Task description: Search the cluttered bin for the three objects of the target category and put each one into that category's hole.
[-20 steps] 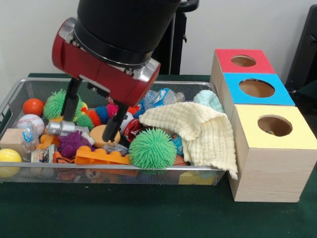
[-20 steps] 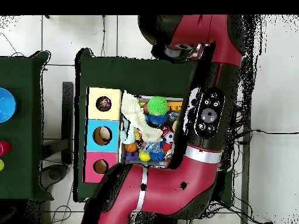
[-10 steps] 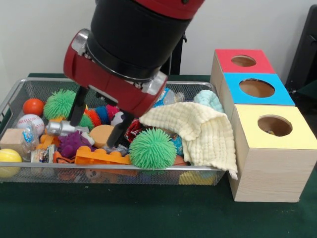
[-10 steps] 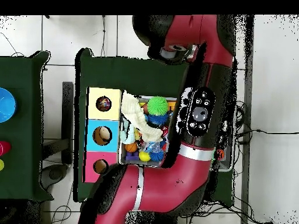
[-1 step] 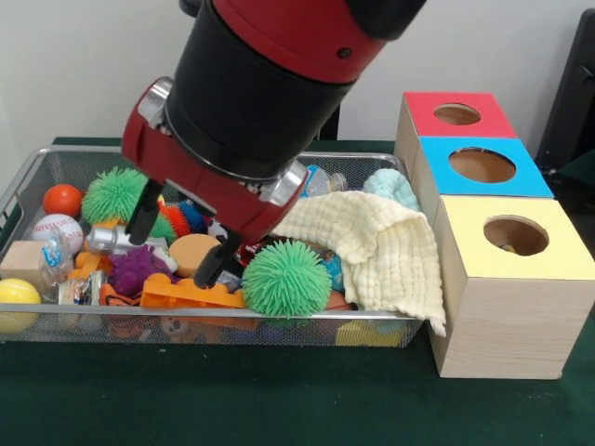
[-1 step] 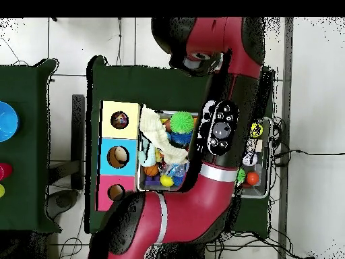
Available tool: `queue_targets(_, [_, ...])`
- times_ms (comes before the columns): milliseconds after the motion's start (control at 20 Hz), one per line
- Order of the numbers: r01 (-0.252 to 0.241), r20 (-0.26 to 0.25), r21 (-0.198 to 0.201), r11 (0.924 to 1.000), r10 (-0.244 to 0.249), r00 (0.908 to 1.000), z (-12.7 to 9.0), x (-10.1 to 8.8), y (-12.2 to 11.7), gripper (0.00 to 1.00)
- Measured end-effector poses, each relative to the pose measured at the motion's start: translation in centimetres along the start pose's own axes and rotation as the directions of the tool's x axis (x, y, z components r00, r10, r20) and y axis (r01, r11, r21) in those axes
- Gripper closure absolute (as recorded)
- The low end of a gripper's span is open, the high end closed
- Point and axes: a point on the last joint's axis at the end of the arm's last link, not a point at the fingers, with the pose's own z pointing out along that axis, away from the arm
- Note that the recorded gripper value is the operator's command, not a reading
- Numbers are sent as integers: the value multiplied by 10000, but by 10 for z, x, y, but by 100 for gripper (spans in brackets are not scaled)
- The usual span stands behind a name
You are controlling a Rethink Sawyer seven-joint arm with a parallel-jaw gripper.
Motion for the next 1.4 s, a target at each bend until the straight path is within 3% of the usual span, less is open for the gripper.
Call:
queue_targets(350, [-666, -11, 305, 9973, 666, 9978, 19, -16, -2, 0])
queue_targets(550, [-789, -116, 395, 9961, 795, 9968, 30, -21, -1, 0])
queue_targets(900, [-726, -302, 300, 9969, 735, 9968, 43, -26, 5, 0])
queue_targets(1200, [-562, -356, -28, 9984, 560, 9978, 44, -31, 12, 0])
queue_targets(1400, [-458, -334, 69, 9989, 460, 9984, 45, -33, 13, 0])
